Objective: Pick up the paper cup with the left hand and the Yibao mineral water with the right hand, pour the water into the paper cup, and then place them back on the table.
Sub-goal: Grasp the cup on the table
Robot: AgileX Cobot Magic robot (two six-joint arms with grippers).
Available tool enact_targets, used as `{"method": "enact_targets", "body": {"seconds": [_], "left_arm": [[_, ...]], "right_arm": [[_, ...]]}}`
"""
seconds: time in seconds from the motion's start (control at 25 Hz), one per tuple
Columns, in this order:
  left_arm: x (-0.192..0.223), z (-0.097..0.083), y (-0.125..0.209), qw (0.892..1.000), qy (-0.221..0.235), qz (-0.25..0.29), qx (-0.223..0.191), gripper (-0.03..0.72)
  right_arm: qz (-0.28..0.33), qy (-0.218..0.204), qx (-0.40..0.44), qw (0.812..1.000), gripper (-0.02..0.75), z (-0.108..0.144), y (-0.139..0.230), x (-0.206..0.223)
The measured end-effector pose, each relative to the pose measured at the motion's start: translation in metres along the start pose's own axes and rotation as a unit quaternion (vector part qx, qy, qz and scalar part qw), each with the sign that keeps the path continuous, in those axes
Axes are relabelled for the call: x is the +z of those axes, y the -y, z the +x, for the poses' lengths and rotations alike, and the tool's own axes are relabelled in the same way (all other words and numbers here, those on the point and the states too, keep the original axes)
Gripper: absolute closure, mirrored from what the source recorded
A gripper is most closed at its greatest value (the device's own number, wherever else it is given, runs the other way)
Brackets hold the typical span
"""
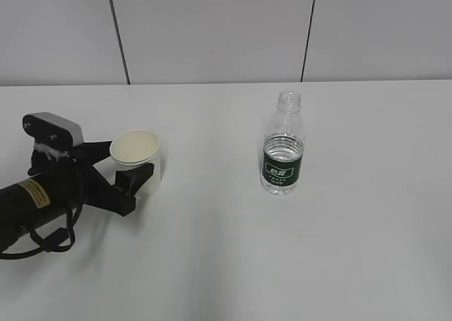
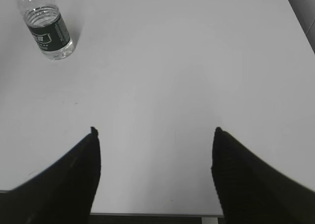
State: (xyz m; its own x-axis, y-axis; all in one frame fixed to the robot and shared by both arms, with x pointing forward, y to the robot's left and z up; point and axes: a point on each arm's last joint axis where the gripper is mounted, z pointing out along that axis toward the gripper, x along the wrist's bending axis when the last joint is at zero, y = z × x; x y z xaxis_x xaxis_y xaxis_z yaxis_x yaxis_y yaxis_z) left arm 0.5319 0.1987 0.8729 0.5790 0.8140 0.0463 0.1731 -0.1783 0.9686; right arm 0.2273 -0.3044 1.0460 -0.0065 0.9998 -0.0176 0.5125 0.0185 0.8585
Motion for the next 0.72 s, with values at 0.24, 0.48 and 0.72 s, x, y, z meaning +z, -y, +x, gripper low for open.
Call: {"method": "enact_targets", "body": {"seconds": [0.24,0.48,0.72], "left_arm": [[0.006,0.001,0.009,1.0,0.002,0.01,-0.003,0.127],[0.008,0.002,0.011,1.0,0.0,0.013,-0.005,0.127],[0.009,0.001,0.019,1.0,0.001,0.025,-0.009,0.127]], "right_arm": [[0.0,0.0,0.0,1.0,0.188,0.0,0.0,0.0],[0.0,0.0,0.0,1.0,0.188,0.0,0.0,0.0],[0.0,0.0,0.0,1.0,0.188,0.0,0.0,0.0]]}}
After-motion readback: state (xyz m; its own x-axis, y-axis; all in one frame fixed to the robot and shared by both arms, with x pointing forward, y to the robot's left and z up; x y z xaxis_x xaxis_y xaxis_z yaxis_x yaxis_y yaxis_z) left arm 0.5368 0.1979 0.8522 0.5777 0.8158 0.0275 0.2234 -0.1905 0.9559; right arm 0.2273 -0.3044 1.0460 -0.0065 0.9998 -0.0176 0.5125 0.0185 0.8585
